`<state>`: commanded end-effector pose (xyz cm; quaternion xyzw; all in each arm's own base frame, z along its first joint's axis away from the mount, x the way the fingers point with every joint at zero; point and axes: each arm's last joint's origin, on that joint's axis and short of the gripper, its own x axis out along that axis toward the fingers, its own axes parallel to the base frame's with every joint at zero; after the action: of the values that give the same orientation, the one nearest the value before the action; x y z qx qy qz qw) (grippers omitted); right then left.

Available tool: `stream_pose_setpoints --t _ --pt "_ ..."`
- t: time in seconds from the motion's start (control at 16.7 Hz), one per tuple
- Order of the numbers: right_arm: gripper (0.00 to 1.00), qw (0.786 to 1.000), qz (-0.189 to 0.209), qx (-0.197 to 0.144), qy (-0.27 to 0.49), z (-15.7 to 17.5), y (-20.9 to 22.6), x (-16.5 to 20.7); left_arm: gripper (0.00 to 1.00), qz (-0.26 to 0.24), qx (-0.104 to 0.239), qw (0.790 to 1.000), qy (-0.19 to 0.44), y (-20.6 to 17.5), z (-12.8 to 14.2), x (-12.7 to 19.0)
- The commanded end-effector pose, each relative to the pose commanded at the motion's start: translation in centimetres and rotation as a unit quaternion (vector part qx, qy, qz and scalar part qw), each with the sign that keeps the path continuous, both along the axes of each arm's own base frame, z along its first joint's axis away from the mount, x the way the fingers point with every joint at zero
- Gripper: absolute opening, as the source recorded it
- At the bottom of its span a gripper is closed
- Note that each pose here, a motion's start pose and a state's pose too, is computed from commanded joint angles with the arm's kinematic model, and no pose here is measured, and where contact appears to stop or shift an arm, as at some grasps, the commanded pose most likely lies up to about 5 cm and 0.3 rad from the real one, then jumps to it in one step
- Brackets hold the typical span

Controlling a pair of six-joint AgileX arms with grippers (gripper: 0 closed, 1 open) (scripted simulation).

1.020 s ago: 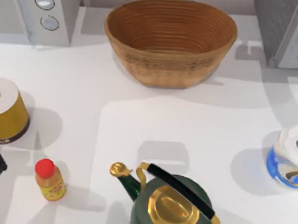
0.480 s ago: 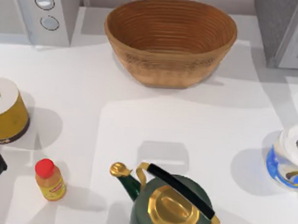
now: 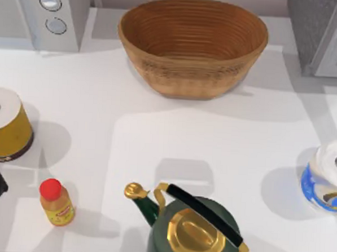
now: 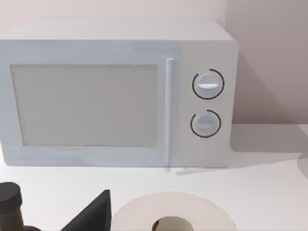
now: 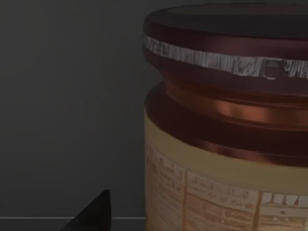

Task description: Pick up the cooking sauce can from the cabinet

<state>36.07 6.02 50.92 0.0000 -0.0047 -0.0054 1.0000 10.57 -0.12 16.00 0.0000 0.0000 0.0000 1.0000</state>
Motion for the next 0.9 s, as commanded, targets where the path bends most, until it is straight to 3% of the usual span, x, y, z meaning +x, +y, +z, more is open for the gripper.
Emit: stream_pose_setpoints --t 0.36,0.66,0.9 --pt "1.00 1.000 0.000 0.000 0.000 -0.1 -0.1 3.8 1.00 0.000 0.000 1.000 0.000 0.0 0.0 0.0" --pt "1.00 1.000 0.000 0.000 0.000 -0.2 -0.2 4.1 1.00 0.000 0.000 1.000 0.000 0.0 0.0 0.0" --pt "0.70 1.000 0.000 0.000 0.000 -0.2 -0.2 4.1 1.00 0.000 0.000 1.000 0.000 0.0 0.0 0.0"
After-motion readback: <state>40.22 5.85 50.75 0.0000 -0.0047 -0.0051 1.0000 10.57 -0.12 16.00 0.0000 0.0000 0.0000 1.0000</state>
